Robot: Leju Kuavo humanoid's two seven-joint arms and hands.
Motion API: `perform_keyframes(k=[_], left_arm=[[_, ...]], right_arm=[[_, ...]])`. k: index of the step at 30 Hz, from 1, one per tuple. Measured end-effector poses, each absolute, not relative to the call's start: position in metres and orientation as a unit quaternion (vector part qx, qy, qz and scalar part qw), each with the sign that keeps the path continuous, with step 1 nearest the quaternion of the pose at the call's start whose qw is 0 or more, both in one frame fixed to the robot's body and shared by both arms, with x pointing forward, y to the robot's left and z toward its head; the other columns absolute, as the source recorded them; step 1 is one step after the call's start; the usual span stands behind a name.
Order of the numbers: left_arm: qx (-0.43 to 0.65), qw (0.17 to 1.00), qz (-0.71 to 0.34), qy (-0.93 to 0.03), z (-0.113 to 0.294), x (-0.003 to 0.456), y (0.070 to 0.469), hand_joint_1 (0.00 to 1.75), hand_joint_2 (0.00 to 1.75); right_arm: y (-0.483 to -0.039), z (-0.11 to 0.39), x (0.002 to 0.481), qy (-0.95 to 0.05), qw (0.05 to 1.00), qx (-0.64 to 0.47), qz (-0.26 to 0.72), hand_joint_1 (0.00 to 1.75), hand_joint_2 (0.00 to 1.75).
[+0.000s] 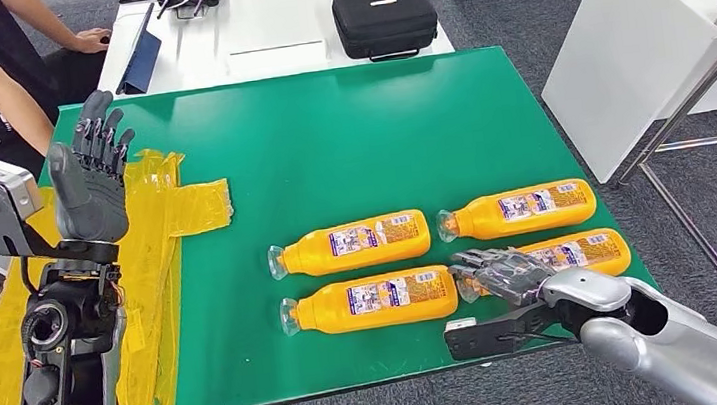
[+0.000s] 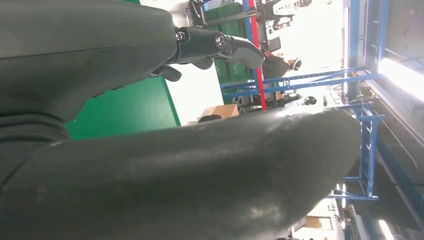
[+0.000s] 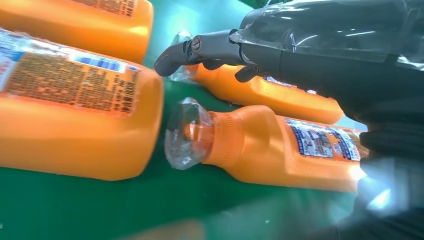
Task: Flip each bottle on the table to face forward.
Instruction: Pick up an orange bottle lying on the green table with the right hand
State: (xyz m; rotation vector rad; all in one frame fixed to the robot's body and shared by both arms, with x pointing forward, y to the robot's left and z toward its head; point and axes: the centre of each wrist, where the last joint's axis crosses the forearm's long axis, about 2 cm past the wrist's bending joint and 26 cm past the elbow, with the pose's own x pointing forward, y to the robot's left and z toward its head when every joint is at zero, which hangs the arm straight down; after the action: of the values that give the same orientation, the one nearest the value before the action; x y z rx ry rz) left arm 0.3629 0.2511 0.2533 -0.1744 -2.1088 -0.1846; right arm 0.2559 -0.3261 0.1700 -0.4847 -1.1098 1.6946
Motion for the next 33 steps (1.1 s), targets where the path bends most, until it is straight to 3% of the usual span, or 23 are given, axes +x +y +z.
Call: perform_keyframes(k=[6, 9, 14, 21, 29, 33], left_arm=[[-0.075, 0.487, -0.073, -0.867, 0.253, 0.363, 0.251, 0.00, 0.00], [-0.075, 0.486, -0.067, -0.868, 0.251, 0.363, 0.251, 0.00, 0.00], [-0.076, 0.482, -0.059, -0.871, 0.245, 0.363, 0.253, 0.00, 0.00], [-0.078, 0.486, -0.057, -0.869, 0.239, 0.362, 0.253, 0.00, 0.00], [-0.079, 0.486, -0.058, -0.868, 0.238, 0.362, 0.253, 0.00, 0.00], [-0.076, 0.487, -0.056, -0.868, 0.238, 0.362, 0.252, 0.00, 0.00]], right_arm=[[-0.331, 0.176, 0.270, -0.467, 0.528, -0.177, 0.687, 0.00, 1.75], [-0.328, 0.187, 0.279, -0.524, 0.520, -0.136, 0.661, 0.00, 1.75], [-0.298, 0.216, 0.283, -0.645, 0.467, -0.055, 0.602, 0.00, 1.75], [-0.265, 0.241, 0.264, -0.700, 0.414, 0.021, 0.581, 0.00, 1.75], [-0.265, 0.246, 0.269, -0.706, 0.411, -0.017, 0.577, 0.00, 1.75], [-0.269, 0.239, 0.280, -0.714, 0.405, -0.109, 0.561, 0.00, 1.75]])
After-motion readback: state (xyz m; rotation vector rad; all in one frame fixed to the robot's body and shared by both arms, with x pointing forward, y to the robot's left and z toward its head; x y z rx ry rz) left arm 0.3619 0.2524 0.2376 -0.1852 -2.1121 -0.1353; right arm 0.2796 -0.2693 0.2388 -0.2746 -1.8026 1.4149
